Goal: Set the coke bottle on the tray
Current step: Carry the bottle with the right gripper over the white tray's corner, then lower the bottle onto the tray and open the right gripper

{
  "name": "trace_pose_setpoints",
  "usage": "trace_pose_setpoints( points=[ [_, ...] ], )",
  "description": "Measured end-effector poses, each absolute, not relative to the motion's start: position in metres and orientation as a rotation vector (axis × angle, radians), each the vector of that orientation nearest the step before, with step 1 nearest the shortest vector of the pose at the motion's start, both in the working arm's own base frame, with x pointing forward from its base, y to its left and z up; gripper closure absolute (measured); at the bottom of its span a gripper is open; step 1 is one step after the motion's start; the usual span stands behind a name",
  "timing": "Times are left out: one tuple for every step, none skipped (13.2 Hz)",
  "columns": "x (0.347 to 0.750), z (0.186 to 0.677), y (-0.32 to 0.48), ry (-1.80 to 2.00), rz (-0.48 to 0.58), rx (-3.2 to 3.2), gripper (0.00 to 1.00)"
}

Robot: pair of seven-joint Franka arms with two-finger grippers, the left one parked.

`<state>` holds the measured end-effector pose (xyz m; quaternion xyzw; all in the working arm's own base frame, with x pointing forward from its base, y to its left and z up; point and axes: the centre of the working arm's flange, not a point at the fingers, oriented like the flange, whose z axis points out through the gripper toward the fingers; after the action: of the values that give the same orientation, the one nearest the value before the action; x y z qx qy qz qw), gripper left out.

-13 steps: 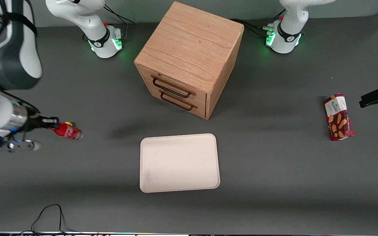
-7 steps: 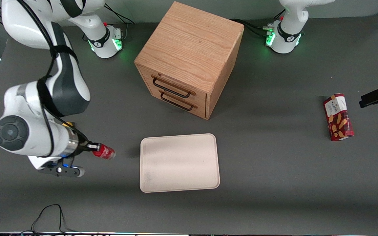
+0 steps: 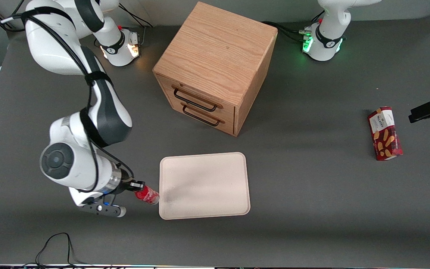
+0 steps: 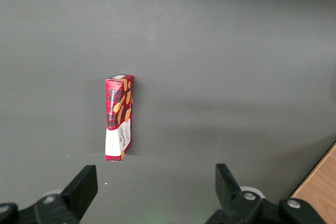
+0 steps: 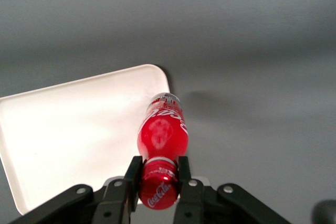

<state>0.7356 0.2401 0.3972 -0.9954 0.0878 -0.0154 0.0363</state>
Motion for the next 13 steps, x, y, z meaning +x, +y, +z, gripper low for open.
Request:
trace_pose_setpoints(
  points=[
    [0.736, 0.387, 0.249, 0.266, -0.057, -3.054, 0.69],
    [0.736, 0.377, 0.258, 0.254, -0.060, -3.057, 0.69],
    [0.735, 0.368, 0.266, 0.240, -0.058, -3.066, 0.69],
    [0.734, 0.361, 0.273, 0.228, -0.062, -3.071, 0.69],
    [0.733, 0.356, 0.277, 0.221, -0.067, -3.073, 0.69],
    [0.733, 0.352, 0.281, 0.218, -0.066, -3.075, 0.69],
    [0.733, 0.348, 0.283, 0.215, -0.061, -3.077, 0.69],
    [0.732, 0.344, 0.284, 0.210, -0.063, -3.082, 0.69],
    [0.732, 0.343, 0.287, 0.199, -0.073, -3.098, 0.69],
    [0.731, 0.341, 0.290, 0.191, -0.080, -3.111, 0.69],
    [0.730, 0.338, 0.293, 0.187, -0.083, -3.116, 0.69],
    [0.730, 0.337, 0.294, 0.184, -0.092, -3.115, 0.69],
    [0.730, 0.334, 0.295, 0.183, -0.095, -3.114, 0.69]
  ],
)
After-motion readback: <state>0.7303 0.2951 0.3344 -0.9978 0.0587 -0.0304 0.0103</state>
